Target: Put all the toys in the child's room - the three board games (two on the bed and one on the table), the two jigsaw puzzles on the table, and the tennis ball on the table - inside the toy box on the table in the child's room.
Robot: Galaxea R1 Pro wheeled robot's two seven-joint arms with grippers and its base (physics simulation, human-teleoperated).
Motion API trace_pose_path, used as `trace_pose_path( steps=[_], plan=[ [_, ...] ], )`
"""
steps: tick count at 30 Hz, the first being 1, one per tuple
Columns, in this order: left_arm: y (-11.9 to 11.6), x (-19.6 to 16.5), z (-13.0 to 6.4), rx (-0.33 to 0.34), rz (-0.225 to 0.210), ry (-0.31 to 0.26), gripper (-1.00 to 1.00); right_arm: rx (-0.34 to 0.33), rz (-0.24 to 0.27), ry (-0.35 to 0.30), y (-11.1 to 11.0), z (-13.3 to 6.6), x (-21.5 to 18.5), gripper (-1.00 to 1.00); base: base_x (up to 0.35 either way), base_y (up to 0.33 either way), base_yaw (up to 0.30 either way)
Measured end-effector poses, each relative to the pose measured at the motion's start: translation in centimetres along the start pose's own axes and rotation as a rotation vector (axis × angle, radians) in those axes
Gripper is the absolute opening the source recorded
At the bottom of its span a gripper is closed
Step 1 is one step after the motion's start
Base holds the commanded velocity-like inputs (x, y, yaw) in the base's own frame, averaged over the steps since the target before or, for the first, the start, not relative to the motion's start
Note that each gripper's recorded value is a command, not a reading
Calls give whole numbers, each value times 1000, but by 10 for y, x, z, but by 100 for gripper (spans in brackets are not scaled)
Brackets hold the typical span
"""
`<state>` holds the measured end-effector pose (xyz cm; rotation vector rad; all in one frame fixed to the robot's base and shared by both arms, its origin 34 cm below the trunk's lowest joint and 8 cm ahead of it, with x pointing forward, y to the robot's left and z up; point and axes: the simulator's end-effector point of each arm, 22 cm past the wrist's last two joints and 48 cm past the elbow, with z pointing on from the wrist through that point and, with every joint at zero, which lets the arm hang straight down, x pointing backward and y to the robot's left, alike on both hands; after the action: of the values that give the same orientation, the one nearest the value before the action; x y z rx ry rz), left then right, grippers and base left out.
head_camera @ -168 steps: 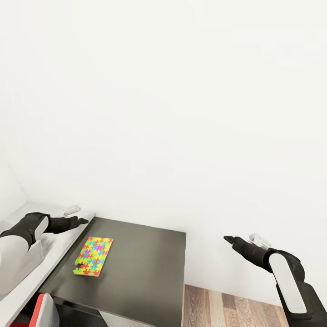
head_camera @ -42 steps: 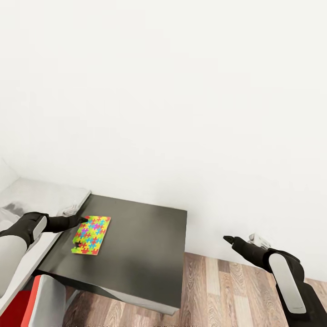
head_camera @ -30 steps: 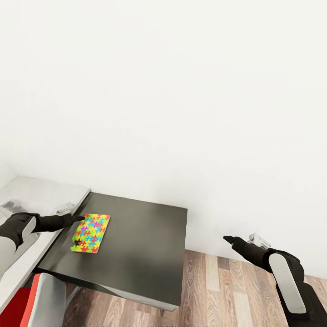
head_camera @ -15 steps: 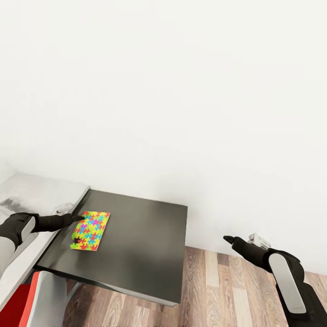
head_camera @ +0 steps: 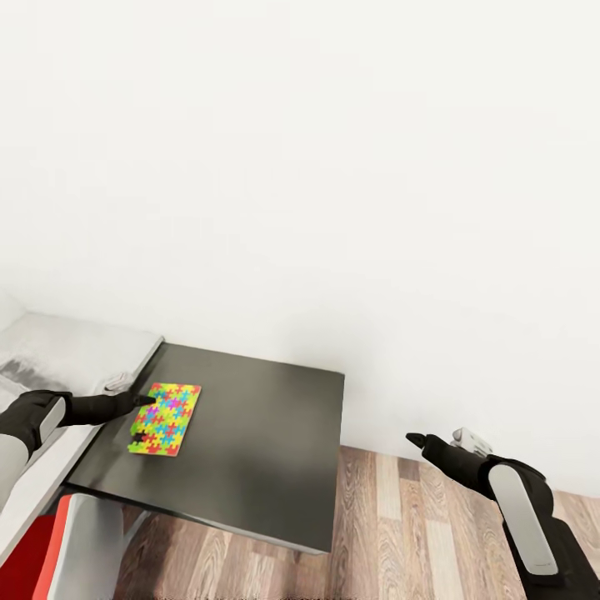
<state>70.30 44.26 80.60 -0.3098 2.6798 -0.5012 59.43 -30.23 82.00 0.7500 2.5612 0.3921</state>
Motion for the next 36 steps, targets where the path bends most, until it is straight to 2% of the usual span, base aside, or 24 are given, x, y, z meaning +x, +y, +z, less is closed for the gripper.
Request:
trace_pose_path(
  steps=[10,36],
  plan=[
    [4,6,7,-4,-4,16,100,2,-2,-15,1,7,1,100,0,0,0],
    [10,20,23,-10,-11,47,100,21,3,8,-8,18,11,100,0,0,0]
  ],
)
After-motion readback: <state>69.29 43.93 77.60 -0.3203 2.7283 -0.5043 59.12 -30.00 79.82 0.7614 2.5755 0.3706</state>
